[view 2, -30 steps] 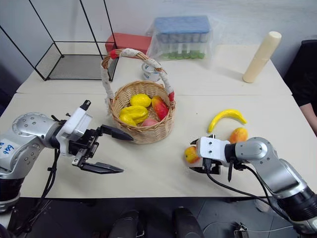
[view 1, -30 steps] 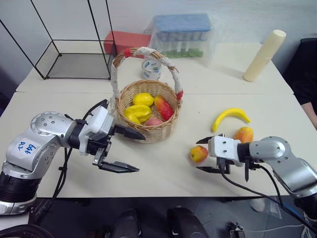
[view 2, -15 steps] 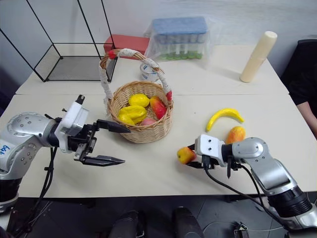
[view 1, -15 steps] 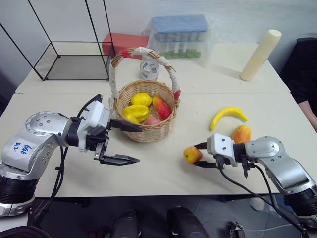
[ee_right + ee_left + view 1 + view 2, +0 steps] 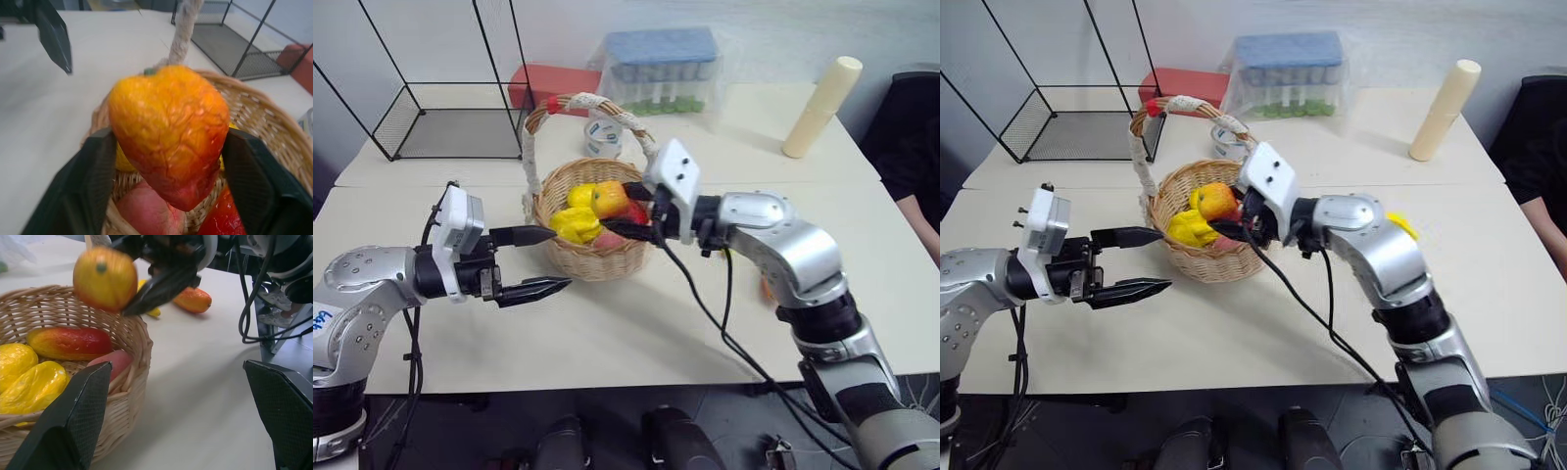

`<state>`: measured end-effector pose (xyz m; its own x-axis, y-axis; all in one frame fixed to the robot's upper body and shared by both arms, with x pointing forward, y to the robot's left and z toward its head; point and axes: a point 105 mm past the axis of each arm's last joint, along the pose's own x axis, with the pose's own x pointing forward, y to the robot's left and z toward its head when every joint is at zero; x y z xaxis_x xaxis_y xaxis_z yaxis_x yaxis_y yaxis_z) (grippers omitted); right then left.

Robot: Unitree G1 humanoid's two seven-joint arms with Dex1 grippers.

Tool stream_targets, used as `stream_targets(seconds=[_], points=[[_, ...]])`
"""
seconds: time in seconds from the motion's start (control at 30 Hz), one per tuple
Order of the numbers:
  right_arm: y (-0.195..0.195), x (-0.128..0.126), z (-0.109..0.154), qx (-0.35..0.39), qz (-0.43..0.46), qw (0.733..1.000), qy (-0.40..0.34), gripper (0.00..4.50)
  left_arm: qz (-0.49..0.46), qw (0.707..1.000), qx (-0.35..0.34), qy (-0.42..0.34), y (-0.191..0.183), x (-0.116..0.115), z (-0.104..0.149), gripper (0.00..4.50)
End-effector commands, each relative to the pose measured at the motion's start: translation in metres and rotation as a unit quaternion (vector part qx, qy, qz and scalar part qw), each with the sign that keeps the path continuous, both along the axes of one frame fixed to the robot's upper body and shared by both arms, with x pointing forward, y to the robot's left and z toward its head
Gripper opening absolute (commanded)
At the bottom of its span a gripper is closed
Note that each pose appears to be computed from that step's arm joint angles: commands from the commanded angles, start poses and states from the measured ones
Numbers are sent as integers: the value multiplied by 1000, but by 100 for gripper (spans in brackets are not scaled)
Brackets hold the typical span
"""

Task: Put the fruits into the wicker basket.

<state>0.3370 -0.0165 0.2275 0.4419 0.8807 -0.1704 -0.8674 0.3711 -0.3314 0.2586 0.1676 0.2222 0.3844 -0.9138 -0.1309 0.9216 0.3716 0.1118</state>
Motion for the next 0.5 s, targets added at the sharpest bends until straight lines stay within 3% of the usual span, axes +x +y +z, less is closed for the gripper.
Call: stream_targets(seconds=[0.03, 0.2, 0.33, 0.5], points=[[-1, -5, 9, 6, 2, 1000, -14, 446, -12, 999, -8, -29, -6, -7, 15, 450], [-9, -33, 19, 37, 45, 998, 10, 446, -37, 999, -12, -21, -16, -14, 13, 450], [-38, -60, 35, 65, 49, 996, 22, 446, -66, 997, -13, -22, -25, -11, 14, 450], [-108, -74, 31, 28, -74, 996, 37, 446, -127, 991, -5, -31, -43, -9, 16, 450]])
